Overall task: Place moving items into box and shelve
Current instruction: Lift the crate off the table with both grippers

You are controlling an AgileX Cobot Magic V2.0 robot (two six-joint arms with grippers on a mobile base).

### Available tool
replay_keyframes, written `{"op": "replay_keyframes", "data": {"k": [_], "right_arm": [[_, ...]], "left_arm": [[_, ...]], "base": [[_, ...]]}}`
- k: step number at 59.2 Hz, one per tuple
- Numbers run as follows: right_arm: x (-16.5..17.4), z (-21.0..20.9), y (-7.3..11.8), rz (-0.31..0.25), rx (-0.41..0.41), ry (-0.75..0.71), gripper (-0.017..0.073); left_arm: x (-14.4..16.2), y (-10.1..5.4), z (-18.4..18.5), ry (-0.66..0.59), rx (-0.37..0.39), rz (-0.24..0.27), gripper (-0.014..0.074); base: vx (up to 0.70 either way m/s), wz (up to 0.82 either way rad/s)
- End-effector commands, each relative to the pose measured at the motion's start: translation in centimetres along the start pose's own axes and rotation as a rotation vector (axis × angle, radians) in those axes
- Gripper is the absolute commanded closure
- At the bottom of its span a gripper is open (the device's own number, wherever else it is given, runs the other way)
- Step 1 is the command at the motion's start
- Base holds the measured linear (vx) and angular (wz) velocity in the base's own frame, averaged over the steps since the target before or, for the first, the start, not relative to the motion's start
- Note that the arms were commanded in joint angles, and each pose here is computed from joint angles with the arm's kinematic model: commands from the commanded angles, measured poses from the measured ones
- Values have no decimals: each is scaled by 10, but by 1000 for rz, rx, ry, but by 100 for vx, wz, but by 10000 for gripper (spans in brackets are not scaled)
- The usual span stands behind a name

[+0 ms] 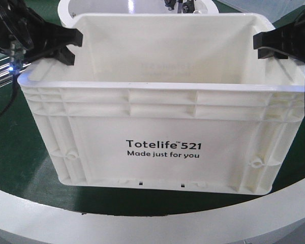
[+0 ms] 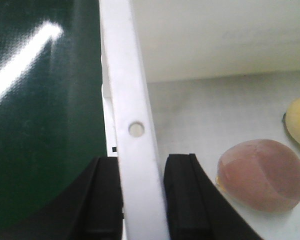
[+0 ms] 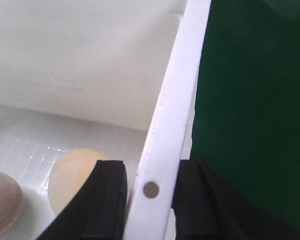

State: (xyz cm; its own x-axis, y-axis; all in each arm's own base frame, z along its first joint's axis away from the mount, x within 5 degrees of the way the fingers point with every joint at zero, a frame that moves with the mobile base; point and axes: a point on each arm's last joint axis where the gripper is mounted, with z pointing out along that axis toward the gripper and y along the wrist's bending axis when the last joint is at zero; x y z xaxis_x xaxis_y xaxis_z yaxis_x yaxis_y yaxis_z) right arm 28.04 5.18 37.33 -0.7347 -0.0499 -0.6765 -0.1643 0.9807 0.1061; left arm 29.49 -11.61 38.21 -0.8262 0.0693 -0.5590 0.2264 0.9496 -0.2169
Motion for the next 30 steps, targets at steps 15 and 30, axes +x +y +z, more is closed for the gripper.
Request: {"op": "replay_keyframes", "data": {"k": [15,30], "right_arm": [[-21,-25,7,46,-47,-207,565],[-21,-25,7,46,-47,-210,565]], "left_arm": [[-14,-17,-55,-266,127,-7,599],[-14,-17,-55,-266,127,-7,599]], "base": [[0,0],[0,0]]}}
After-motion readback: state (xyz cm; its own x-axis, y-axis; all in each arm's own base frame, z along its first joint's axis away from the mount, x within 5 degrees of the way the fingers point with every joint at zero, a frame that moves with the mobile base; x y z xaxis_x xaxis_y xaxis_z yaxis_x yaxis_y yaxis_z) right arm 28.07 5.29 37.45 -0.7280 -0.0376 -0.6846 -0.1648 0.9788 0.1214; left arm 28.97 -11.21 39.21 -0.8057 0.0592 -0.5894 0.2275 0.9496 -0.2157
